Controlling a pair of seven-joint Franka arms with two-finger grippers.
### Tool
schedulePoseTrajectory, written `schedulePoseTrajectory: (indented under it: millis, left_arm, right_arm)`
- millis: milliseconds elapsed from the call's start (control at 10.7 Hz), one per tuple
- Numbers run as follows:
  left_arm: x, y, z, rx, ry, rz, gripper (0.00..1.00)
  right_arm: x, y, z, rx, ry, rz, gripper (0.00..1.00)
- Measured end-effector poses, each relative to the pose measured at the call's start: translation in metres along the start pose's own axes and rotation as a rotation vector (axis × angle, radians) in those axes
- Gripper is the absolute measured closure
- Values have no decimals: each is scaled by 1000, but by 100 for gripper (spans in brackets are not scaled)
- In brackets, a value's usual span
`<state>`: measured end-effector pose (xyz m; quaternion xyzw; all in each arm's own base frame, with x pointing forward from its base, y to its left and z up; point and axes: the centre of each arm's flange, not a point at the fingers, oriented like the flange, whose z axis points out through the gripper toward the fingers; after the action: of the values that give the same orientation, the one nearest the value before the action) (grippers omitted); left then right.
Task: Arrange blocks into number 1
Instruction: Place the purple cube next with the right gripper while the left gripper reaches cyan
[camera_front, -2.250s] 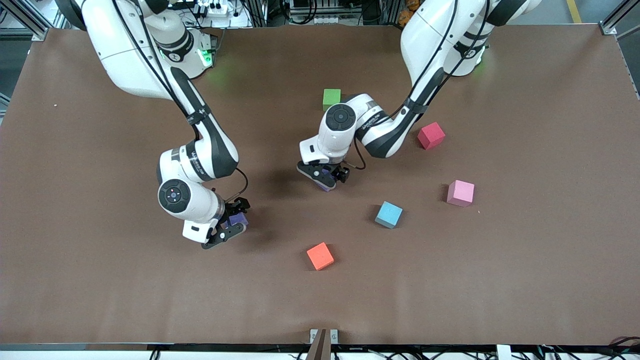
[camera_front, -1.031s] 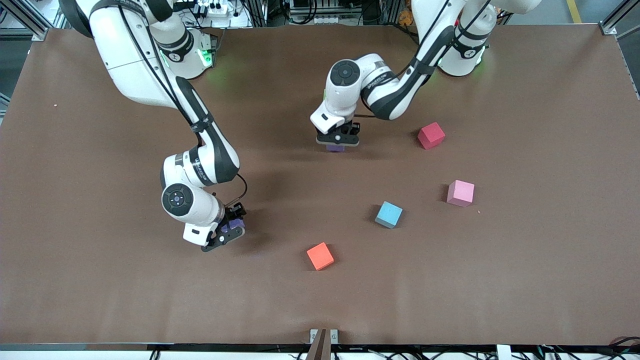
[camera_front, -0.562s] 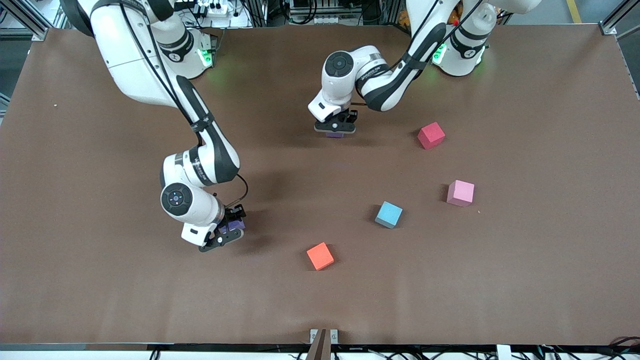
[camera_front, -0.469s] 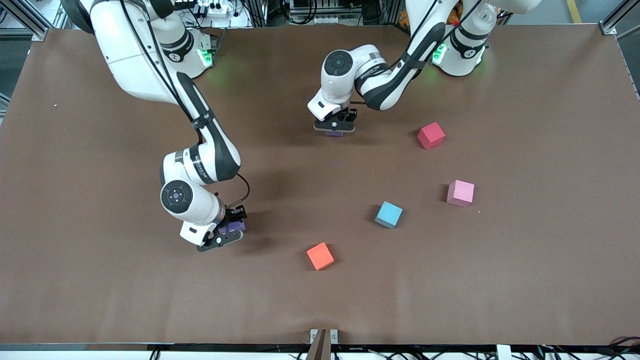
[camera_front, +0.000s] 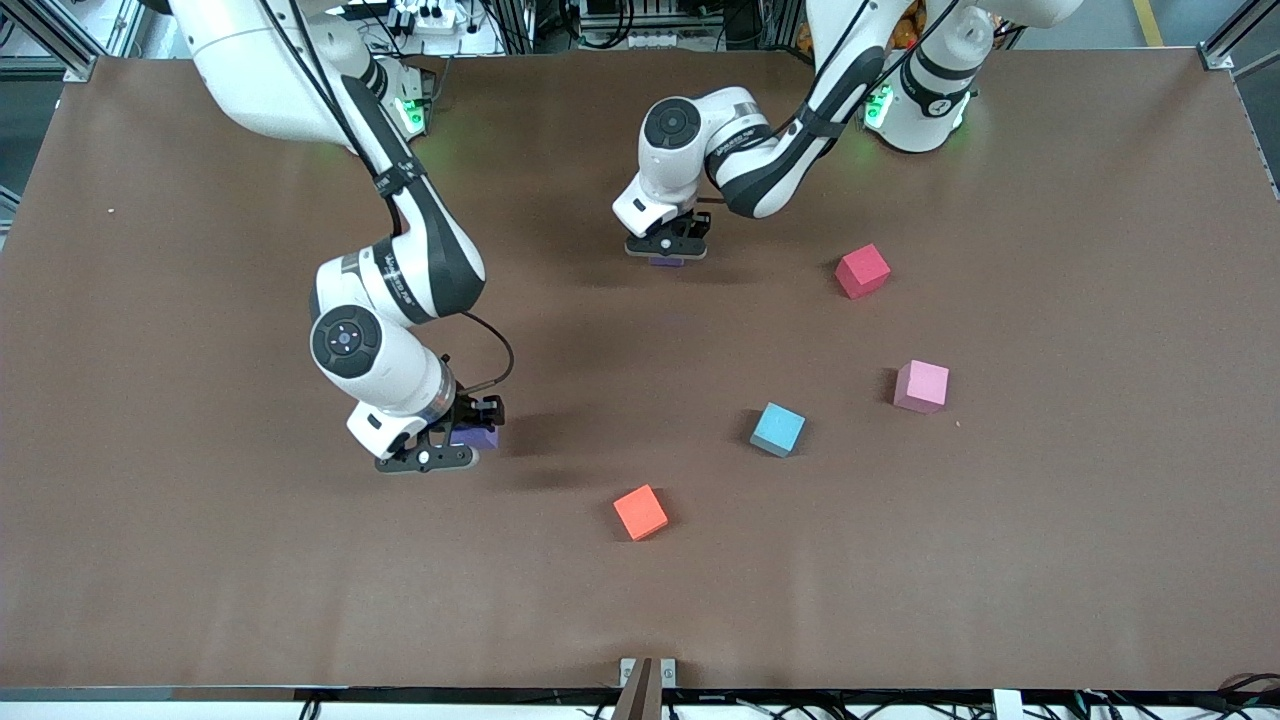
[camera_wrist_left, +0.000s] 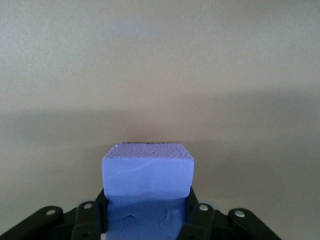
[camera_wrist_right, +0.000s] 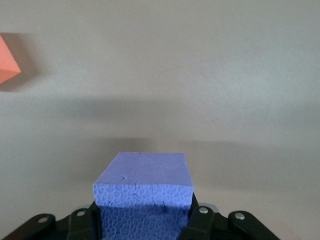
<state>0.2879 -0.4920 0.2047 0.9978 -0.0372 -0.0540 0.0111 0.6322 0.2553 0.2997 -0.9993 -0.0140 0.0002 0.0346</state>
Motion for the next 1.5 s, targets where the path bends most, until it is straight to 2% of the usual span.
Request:
schedulePoseTrajectory:
  millis: [375,750,938,1031,1125,1500]
  left_arm:
    - [-13,9,1,-5,-9,-10,44]
    - [-21,11,5,-1,-21,1,44]
    - [-20,10,5,-1,-21,-1,25]
    - [-17,10,3,-6,-17,-6,9]
    - [-11,9,-5,-18,-4,-16,0]
    - [44,-22,-99,-64,133,-115,0]
  right_arm:
    - [-42,-14,1,-14,-47,114,41]
    - [-71,-22,-1,-1,-84,152,41]
    - [-85,-23,-7,3,-92,145,41]
    - [-92,-28,-8,2,-97,144,41]
    - [-100,-35,-8,1,-101,149,41]
    - [-125,-81,-4,6,-85,124,41]
